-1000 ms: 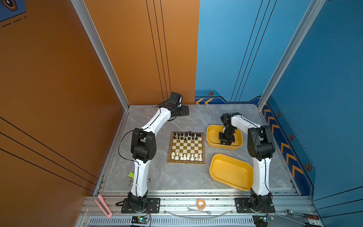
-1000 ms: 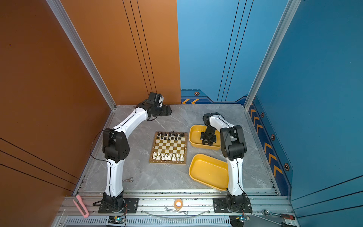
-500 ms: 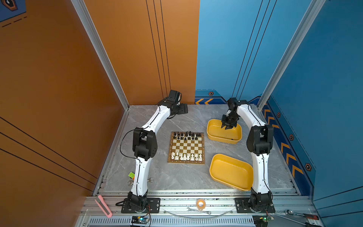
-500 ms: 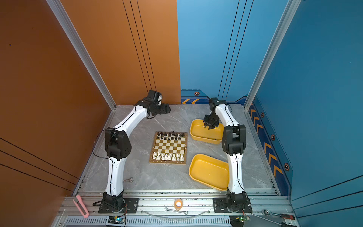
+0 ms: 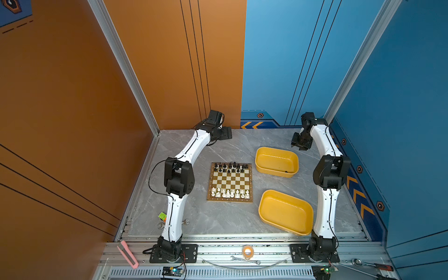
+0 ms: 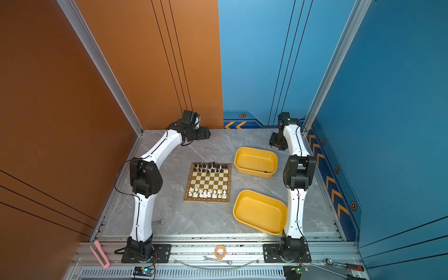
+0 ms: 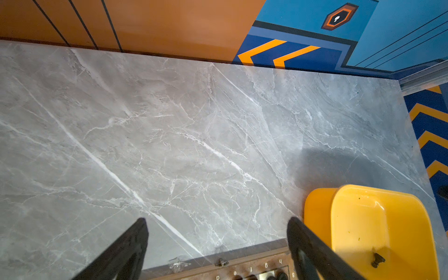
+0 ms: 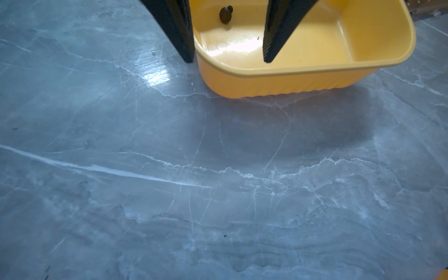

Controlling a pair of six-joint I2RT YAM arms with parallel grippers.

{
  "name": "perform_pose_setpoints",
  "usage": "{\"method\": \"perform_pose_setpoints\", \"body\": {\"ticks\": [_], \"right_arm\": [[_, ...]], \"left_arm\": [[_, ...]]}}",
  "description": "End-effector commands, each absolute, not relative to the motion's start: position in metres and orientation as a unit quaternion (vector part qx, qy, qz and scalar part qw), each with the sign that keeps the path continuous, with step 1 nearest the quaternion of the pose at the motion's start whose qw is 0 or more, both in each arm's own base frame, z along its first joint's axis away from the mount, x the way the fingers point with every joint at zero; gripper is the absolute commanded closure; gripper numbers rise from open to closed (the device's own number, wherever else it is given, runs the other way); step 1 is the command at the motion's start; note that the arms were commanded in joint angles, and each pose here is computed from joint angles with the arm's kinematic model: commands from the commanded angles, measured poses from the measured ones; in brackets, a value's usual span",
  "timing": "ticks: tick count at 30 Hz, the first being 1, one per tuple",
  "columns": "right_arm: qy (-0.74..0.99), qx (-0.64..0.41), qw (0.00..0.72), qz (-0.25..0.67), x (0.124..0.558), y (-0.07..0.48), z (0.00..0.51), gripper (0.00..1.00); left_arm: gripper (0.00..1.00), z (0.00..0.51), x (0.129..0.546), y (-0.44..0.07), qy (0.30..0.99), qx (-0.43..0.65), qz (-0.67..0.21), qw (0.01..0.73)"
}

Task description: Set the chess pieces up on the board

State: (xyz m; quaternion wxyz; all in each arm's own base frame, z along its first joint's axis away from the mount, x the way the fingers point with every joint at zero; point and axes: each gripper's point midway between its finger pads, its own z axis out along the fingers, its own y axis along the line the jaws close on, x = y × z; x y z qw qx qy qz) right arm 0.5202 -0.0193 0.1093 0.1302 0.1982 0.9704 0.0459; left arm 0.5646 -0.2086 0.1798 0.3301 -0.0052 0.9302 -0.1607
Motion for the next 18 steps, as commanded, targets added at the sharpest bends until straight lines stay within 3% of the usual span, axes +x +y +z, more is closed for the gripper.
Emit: {"method": "perform_pose_setpoints", "body": {"ticks": [1,11,18], "right_arm": [[0.976,0.179,0.116,0.04,0.516,-0.014,0.093,0.51],[0.981,0.162,0.1,0.033,0.492,-0.012,0.068,0.55],[0.981,0.156,0.114,0.035,0.48,-0.003,0.082,0.55]], "left_arm": [[0.1,0.194,0.556,-0.214,0.928,0.018,-0.144,0.343],[0.1,0.194,0.528,-0.217,0.919,0.03,-0.141,0.366],[0.1,0.204,0.508,-0.209,0.911,0.033,-0.134,0.388]]}}
